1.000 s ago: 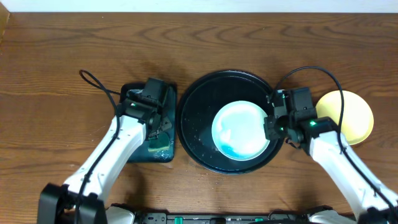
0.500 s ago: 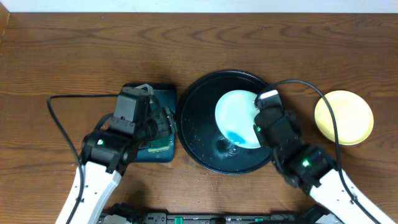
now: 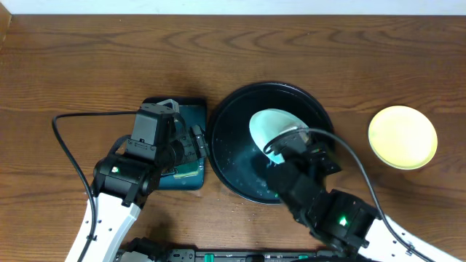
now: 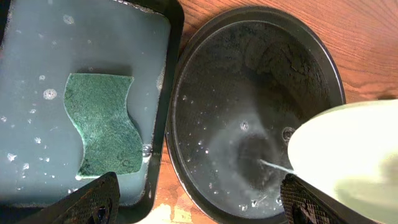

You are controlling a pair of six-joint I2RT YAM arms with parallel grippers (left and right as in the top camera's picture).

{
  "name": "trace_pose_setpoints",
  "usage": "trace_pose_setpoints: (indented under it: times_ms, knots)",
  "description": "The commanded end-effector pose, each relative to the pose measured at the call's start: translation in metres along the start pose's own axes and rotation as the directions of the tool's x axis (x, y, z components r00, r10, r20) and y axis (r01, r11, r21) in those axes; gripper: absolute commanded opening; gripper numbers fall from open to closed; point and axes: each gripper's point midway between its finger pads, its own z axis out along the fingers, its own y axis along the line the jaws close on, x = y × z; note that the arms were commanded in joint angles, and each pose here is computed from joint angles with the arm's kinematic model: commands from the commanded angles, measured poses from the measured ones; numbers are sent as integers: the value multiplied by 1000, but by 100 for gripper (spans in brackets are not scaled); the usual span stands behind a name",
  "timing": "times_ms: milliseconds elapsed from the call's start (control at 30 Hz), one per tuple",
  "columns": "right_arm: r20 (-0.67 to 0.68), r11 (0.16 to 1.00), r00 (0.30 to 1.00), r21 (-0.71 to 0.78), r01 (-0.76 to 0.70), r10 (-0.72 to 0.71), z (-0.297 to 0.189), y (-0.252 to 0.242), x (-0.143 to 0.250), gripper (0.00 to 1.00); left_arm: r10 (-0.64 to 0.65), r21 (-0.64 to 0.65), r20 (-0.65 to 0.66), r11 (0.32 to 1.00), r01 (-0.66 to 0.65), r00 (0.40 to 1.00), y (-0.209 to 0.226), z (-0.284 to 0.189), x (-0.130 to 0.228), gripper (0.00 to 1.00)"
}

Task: Clean dirty plates on tray and stack at the side
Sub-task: 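Lift the mint plate with the right gripper and flip it over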

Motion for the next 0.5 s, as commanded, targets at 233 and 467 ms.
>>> trace_pose_setpoints:
  times_ms: [233,467]
  knots:
    - [79,972,979,163,171,-186,-29,-16,-25,1,15,21,21,1000,-15,1000,-7,-6,-8,84]
    - [103,967,977,195,163,-185,-36,-19,-34,1,15,21,21,1000,-15,1000,-7,-6,-8,84]
